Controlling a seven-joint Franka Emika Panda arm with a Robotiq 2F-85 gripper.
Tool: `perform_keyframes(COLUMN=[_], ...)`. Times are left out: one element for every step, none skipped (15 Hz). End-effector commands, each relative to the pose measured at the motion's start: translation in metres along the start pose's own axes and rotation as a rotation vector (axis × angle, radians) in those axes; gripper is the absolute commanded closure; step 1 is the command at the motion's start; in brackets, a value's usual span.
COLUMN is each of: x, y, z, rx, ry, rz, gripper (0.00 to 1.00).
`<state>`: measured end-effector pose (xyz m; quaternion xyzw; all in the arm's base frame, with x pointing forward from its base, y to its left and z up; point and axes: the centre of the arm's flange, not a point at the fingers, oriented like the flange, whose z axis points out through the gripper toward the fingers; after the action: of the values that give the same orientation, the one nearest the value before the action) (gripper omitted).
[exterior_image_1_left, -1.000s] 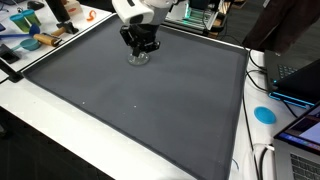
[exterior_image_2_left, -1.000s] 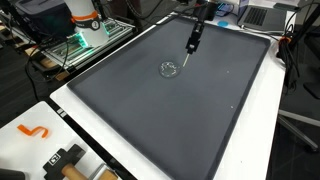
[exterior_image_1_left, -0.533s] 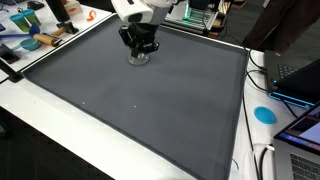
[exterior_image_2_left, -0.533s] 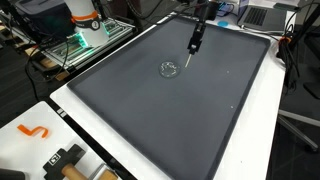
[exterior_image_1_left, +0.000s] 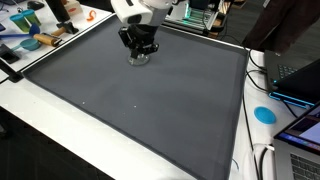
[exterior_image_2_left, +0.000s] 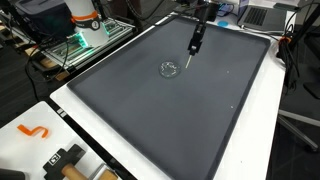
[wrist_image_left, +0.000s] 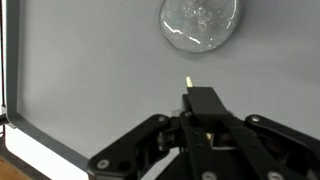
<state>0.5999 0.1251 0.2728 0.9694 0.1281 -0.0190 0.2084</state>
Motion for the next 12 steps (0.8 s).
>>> perform_keyframes(x=[-0.0007,-0.0007,-0.0006,-0.0007,-0.0006,-0.0007,-0.001,-0.0012,-0.0016,-0.0019,-0.0022,-0.0024], y=[-0.0024,-0.0027,-0.0028,-0.0029,-0.003,-0.003,-0.003,-0.003,-0.003,-0.0032,-0.0034,-0.0036], z=[0.0053,0.0059,0.0063,0.0064,0.0066,0.0065,0.0062,0.006,0.0059,0.0057,0.0056,0.0054], rx=[-0.001,-0.001,-0.001,-0.001,-0.001,-0.001,-0.001,-0.002,-0.004,-0.003,-0.005,-0.004], ry=[-0.017,-0.02,-0.024,-0.026,-0.028,-0.03,-0.033,-0.036,-0.039,-0.041,-0.043,-0.044], rz=[-0.016,-0.021,-0.026,-0.029,-0.03,-0.033,-0.036,-0.038,-0.04,-0.043,-0.046,-0.051], gripper=[0.97,0.97,0.97,0.97,0.97,0.97,0.97,0.97,0.97,0.97,0.97,0.97])
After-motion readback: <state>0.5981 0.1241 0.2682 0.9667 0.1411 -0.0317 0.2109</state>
